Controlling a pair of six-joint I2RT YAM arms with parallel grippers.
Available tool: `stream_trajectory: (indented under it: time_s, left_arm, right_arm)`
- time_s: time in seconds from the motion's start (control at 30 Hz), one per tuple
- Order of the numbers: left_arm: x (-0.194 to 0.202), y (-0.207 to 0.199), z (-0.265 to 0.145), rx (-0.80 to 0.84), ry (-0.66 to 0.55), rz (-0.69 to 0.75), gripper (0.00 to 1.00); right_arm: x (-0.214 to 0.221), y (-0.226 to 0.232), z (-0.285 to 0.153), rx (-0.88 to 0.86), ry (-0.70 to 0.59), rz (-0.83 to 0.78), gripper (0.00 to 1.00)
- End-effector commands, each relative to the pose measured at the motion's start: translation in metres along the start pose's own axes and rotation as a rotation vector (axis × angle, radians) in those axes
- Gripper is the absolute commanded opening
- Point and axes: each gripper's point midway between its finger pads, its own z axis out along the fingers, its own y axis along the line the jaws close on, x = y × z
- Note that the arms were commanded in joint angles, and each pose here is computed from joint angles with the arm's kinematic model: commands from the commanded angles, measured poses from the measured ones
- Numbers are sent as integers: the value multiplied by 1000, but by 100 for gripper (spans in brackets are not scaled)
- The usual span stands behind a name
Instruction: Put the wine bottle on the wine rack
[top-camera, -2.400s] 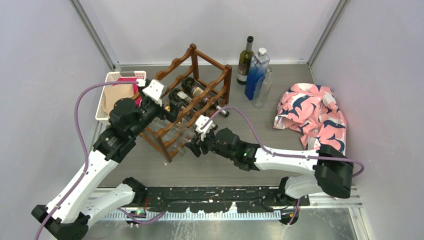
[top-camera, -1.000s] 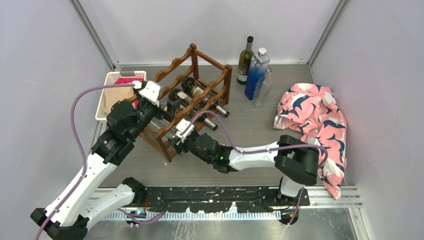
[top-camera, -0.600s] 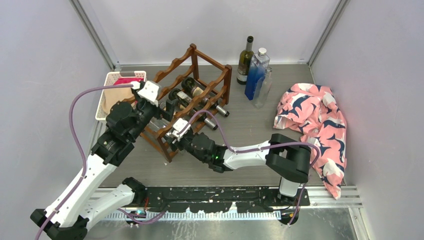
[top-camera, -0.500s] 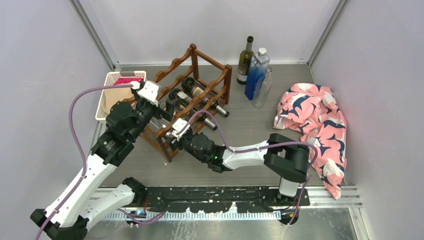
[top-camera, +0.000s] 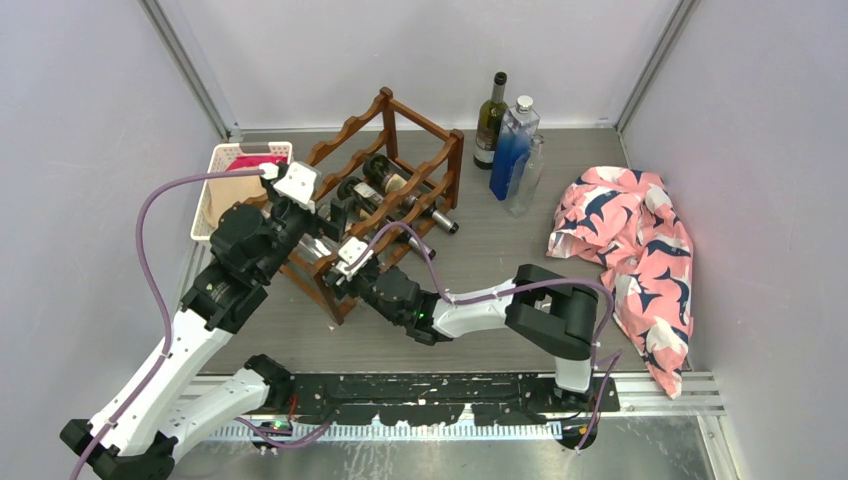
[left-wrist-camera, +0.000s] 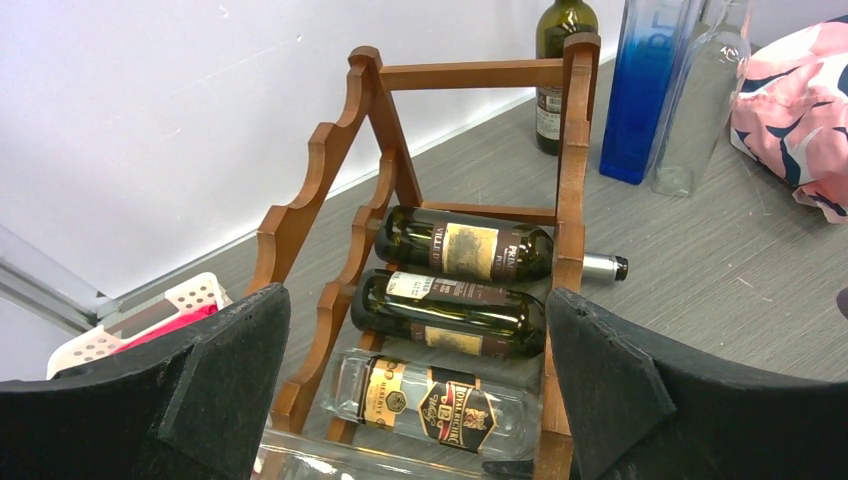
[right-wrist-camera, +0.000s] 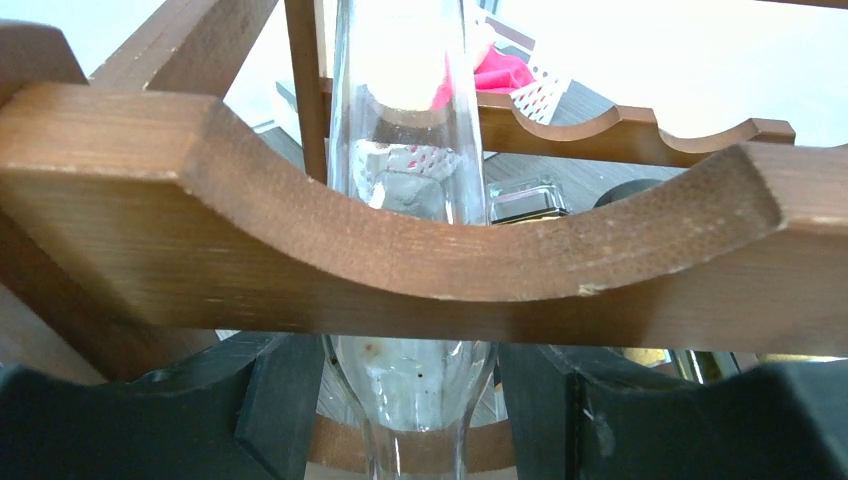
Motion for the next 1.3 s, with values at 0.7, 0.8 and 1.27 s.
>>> stream_trajectory:
  time_s: [0.7,0.8,1.27]
  left_arm:
    - [-20,11,-2,-38,-79,4,98]
    - [-19,11,-1,-39,-77,5,98]
    - [-21,12,-3,-44,-82,7,98]
  right_arm:
    - [-65,-12,12,86,-192,99,4]
    - [-68,-12,12,88,-187,102,6]
    - [-69,-12,19,101,-195,102,18]
